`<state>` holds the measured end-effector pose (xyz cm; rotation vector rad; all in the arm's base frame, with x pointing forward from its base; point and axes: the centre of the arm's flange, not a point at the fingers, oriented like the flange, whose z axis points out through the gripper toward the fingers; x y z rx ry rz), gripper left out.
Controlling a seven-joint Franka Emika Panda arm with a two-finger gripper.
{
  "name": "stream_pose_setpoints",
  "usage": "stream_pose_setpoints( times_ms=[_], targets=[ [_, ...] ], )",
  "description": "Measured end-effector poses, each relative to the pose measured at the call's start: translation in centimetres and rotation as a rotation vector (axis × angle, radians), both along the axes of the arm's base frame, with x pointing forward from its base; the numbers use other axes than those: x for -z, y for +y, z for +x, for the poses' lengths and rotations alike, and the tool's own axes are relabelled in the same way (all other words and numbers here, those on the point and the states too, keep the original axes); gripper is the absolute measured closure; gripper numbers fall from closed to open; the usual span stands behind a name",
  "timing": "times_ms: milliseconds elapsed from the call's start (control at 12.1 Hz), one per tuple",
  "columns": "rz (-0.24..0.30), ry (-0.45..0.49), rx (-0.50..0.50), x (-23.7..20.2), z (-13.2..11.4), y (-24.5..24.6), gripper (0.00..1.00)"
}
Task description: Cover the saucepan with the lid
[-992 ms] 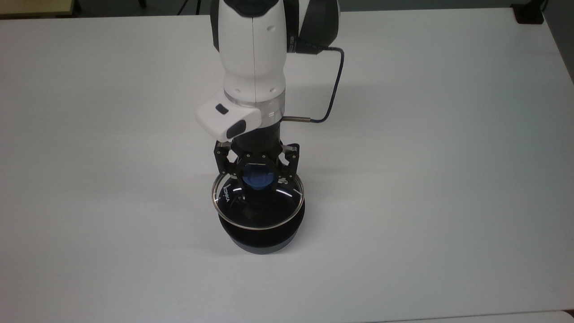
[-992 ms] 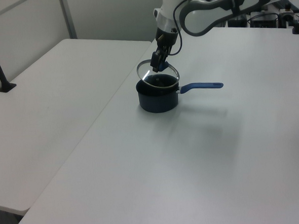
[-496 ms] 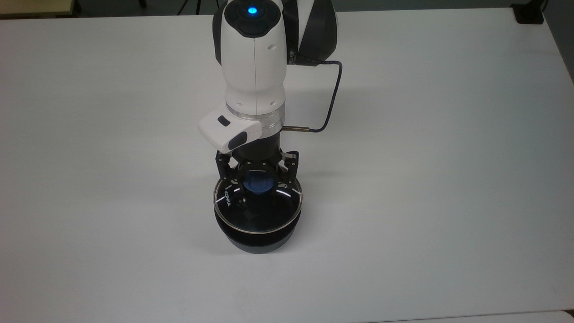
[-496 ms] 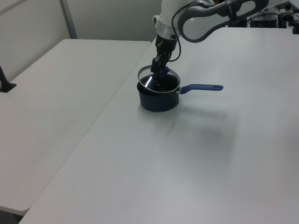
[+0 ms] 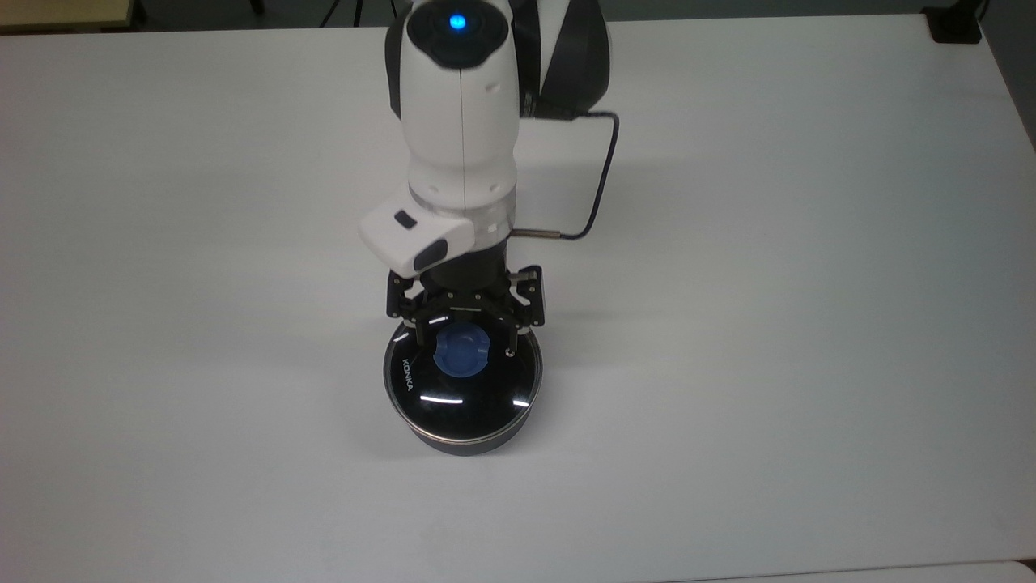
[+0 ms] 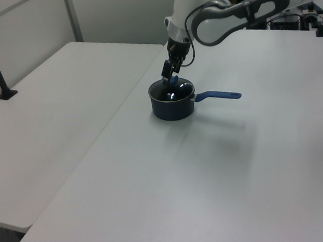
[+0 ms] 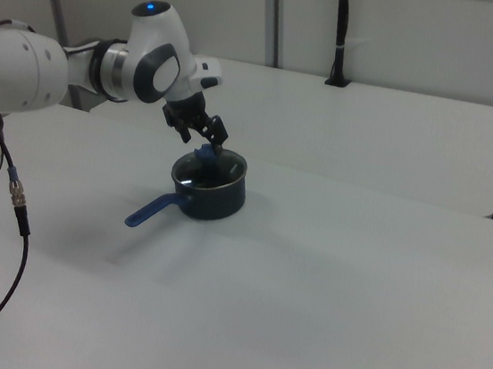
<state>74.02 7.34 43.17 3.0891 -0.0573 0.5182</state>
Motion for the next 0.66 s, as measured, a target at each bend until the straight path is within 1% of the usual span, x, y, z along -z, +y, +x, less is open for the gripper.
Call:
stream_pose_setpoints(
  times_ms=[83, 248, 413, 496, 661],
  targets=[
    [-0.001, 0.025, 0.003, -1.4, -0.7, -0.1, 0.00],
    [-0.007, 0.132, 0.011, -5.0, -3.3, -0.5, 0.00],
    [-0.010, 0.234, 0.019, -9.0, -7.3, -1.1, 0.00],
    [-0.008, 0.264, 0.021, -10.9, -9.5, -1.4, 0.00],
    [-0.002, 0.277, 0.015, -13.9, -13.7, -2.1, 0.00]
  ],
)
